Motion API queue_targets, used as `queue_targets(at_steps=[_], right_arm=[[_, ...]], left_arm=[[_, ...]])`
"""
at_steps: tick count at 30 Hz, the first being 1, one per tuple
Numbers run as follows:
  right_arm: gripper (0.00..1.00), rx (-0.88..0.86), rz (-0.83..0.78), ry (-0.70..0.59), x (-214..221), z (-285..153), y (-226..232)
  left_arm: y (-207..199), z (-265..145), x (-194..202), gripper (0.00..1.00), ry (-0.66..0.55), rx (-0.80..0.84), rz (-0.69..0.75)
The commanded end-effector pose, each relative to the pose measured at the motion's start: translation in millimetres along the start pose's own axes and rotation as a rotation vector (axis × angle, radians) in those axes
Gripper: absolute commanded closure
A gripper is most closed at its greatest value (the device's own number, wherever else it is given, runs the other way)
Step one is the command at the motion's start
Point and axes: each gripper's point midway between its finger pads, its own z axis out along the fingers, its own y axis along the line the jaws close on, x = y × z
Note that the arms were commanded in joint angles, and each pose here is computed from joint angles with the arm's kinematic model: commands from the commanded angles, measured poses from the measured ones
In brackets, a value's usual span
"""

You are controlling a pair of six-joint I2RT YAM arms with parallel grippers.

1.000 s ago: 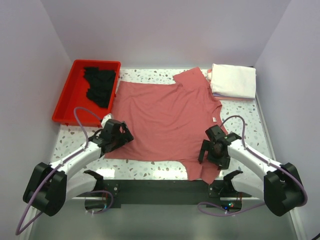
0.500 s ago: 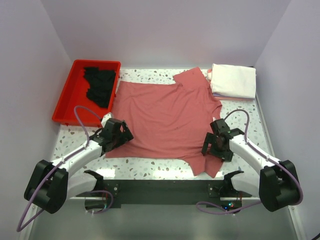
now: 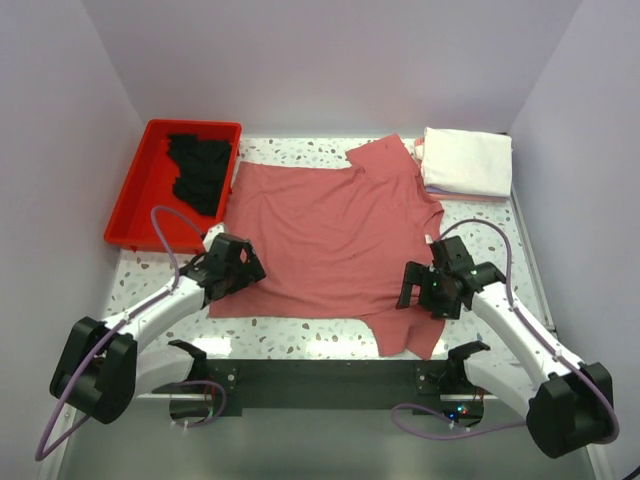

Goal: Fold and stack the t-shirts
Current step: Flatten the tshirt out

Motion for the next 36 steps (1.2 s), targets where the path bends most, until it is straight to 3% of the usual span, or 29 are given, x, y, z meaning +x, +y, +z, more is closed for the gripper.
queue_targets(at_steps=[1, 5, 9, 12, 17, 27, 36], right_arm=[[0.01, -0.038, -0.022, 0.007, 3.7, -27.5, 9.9], [0.01, 0.031, -0.057, 0.048, 24.2, -39.6, 7.8], [0.01, 0.049, -0.076, 0.057, 32.9, -38.1, 10.1], [0.01, 0.061, -0.082, 0.033, 25.9, -39.9, 10.6], [0.01, 0.115, -0.096, -0.064, 4.5, -51.0, 5.3], [0.01, 0.125, -0.131, -0.065, -3.4, -45.3, 8.5], [0.01, 0.144, -0.164, -0.056, -8.0, -47.2, 9.2]], left_arm=[[-11.2, -12.3, -22.4, 0.00, -0.054, 0.022, 0.011], [-8.2, -27.9, -29.0, 0.00, -0.071, 0.008, -0.008], [22.9, -39.8, -16.9, 0.00, -0.065, -0.104, -0.078], [52.9, -46.5, 4.0, 0.00, -0.035, -0.202, -0.150], [67.7, -45.5, 30.0, 0.02, 0.010, -0.232, -0.286], [72.3, -43.3, 40.2, 0.32, 0.064, -0.287, -0.293], [77.2, -28.2, 57.4, 0.43, 0.113, -0.305, -0.312]])
